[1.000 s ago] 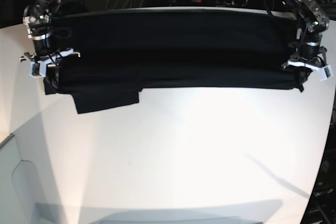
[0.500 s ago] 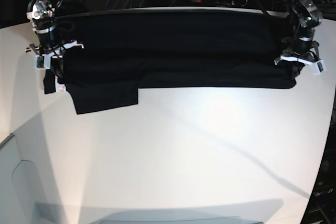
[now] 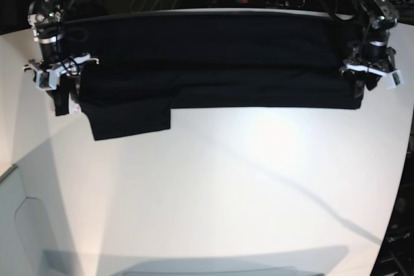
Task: Fold the T-shirt properly
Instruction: 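Lay the hem over the shirt body with both grippers, folding it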
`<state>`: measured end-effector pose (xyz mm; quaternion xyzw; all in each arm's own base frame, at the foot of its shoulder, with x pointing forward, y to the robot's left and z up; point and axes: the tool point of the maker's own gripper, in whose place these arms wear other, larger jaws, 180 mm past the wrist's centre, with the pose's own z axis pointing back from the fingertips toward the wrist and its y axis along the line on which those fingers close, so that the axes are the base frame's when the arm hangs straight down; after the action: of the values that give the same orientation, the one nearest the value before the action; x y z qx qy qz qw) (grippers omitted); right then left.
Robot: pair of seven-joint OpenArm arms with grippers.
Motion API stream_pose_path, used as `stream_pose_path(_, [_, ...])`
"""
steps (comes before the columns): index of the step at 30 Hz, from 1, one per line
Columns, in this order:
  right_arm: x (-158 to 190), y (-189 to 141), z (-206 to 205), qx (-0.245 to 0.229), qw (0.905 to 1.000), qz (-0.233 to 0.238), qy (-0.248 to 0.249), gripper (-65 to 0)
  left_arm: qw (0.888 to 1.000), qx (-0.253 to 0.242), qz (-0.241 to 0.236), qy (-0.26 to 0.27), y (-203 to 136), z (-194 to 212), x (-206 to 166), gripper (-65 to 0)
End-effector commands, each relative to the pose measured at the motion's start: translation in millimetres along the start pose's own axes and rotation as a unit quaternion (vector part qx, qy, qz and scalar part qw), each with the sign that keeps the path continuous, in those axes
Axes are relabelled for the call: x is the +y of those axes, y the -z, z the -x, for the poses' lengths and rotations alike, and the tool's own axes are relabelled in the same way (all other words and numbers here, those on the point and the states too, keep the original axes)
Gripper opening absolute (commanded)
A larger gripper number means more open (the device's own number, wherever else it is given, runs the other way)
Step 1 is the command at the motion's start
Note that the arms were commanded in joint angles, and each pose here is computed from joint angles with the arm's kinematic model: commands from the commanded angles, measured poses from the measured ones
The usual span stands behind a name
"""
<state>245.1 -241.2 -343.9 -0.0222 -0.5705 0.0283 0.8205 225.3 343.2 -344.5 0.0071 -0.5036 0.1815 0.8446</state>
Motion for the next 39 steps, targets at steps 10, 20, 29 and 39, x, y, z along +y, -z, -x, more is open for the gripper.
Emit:
stream_pose_path(10, [22.2,5.3,-36.4,-0.052,0.9982,-0.026,-0.012,-34.4,0.999,-0.037,-0.012,-0.012,13.7,-28.6,13.9,-35.1])
stream_pose_path(20, [28.3,13.4,-45.5,-0.064,0.9972,-0.036,-0.014,-34.4,0.999,-0.010,-0.033,-0.007,35.9,-17.5,23.7,-34.9])
stream_pose_path(29, [27.9,17.5,-49.2,-0.064,0.9972,-0.035,-0.015,-34.4,1.000,0.017,-0.015,0.005,55.6,-5.4,7.1,-35.2])
stream_pose_path(39, [22.6,18.7,-43.9,-0.041,0.9982,-0.034,-0.028,-34.4,1.000,0.023,-0.007,0.006,58.5,-1.3,0.8,-47.5])
